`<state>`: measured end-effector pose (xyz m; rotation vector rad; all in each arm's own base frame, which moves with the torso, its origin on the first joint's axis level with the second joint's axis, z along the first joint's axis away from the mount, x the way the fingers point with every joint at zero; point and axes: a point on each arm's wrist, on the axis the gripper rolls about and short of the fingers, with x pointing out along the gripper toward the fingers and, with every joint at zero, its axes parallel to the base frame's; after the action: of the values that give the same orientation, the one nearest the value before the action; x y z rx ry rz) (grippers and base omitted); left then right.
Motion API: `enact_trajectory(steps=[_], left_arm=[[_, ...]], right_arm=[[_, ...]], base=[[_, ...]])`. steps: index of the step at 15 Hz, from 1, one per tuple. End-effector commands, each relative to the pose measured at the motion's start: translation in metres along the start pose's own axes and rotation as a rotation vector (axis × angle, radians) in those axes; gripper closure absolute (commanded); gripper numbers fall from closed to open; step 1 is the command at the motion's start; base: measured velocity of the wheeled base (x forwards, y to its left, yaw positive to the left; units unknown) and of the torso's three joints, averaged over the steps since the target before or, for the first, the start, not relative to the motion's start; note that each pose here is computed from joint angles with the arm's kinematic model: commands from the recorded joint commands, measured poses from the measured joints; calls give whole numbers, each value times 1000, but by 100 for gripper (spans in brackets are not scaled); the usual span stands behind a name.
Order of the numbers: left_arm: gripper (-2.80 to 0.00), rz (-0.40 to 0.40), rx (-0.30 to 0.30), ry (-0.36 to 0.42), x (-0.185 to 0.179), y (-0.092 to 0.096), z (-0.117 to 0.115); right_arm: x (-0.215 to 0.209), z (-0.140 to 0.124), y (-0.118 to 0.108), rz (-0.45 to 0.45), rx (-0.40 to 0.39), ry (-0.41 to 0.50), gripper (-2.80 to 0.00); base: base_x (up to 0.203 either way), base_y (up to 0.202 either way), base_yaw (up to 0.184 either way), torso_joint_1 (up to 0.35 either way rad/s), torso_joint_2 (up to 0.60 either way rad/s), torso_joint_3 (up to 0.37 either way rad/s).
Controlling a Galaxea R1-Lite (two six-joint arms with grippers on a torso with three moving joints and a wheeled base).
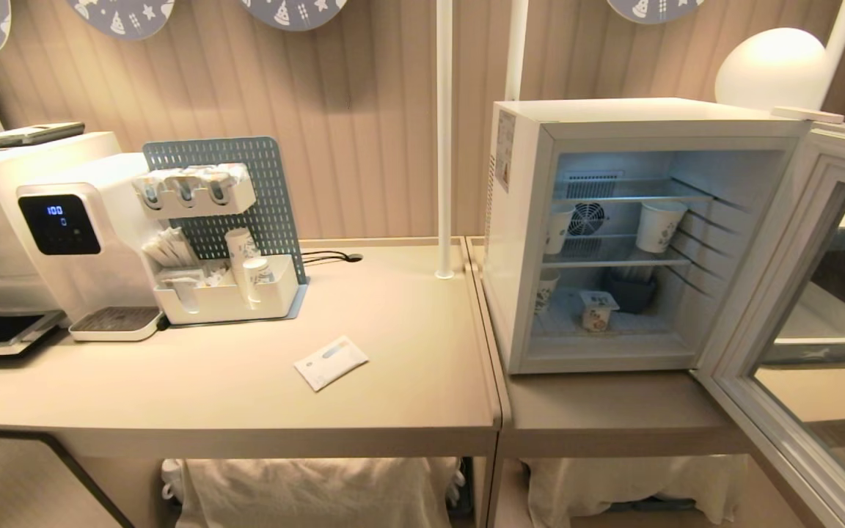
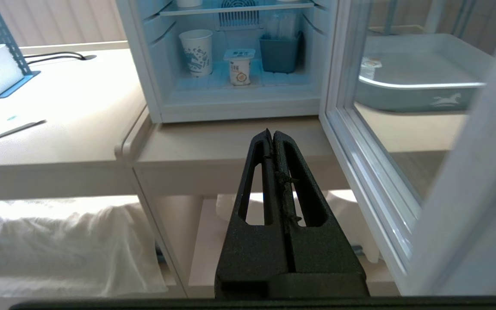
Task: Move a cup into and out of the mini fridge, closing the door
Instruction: Take the yoghurt out of the freezer
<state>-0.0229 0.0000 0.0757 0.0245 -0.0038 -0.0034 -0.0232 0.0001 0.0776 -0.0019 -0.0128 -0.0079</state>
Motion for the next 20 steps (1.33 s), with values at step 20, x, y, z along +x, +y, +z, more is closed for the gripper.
enact_trajectory(steps=[20], left_arm=[[0, 0, -5, 1, 0, 0, 0]], right_arm=[[0, 0, 0, 0, -1, 2, 0]], base=[[43, 0, 0, 1, 1, -36]])
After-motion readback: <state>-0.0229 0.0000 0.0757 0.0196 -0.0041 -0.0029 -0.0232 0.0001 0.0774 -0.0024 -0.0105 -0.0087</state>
